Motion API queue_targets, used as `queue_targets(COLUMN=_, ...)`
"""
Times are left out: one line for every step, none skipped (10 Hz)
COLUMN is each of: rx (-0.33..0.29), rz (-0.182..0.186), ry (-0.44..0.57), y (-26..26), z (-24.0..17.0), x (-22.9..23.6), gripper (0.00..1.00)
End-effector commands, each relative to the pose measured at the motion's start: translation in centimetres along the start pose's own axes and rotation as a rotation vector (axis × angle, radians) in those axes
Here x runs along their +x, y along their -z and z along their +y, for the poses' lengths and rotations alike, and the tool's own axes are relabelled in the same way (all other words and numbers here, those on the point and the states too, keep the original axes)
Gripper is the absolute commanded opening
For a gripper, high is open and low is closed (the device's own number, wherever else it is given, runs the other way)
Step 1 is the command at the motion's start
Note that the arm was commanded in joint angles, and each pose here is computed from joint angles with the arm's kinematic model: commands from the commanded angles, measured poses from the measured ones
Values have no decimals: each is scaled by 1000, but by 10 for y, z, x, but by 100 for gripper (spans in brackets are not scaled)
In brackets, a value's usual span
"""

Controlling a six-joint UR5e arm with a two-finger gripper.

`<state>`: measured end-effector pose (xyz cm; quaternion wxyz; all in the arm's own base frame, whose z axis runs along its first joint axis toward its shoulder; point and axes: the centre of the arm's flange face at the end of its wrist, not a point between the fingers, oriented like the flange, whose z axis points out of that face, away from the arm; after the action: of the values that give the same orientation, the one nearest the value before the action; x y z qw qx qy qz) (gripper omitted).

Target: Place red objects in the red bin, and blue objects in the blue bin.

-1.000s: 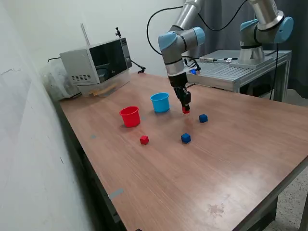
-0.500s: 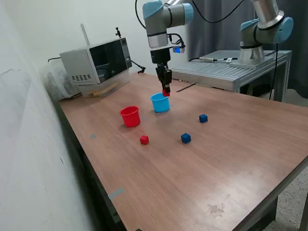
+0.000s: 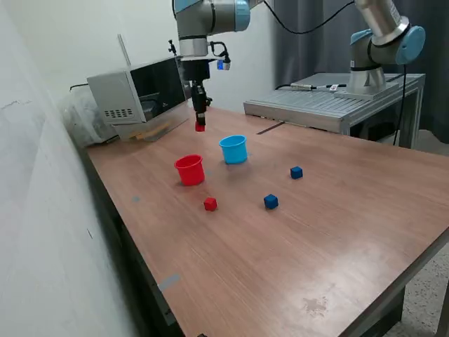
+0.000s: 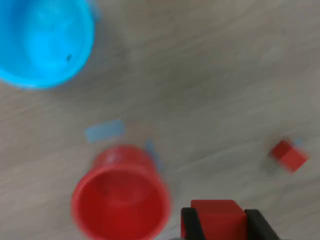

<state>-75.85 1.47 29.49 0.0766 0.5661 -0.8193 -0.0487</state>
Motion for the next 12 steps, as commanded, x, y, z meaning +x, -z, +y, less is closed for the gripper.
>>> queue_targets(rx=-3, rz=-8, ry=-31, y=-33, z=37, x=-35, gripper=0)
queue_targets(rx=12, rz=-11, ry=-26, y=-48, z=39, x=-37, gripper=0)
queue_targets(rx=18, rz=-12, ry=-24, y=-65, z=42, x=-38, gripper=0)
queue_targets(rx=21, rz=-13, ry=-23, y=-78, z=47, x=-39, gripper=0)
queue_targets(rx=28, rz=-16, ry=-23, y=-92, z=50, x=-39, gripper=0)
queue_targets(rx=31, rz=-18, ry=-23, y=-96, z=51, x=-39, gripper=0)
queue_targets(rx=30, rz=-18, ry=-23, y=-97, z=52, x=-39, gripper=0)
queue_targets(rx=28, rz=-18, ry=-26, y=-97, z=53, x=-42, gripper=0)
queue_targets(rx=30, rz=-20, ry=-38, y=-98, z=54, x=-51, gripper=0)
queue_targets(rx=33, rz=-45, ry=-40, y=-100, z=53, x=-55, gripper=100)
queue_targets(rx=31, rz=-77, ry=-39, y=-100, z=53, x=-59, gripper=100)
queue_targets(rx=22, rz=-78, ry=-38, y=-96, z=56, x=-58, gripper=100)
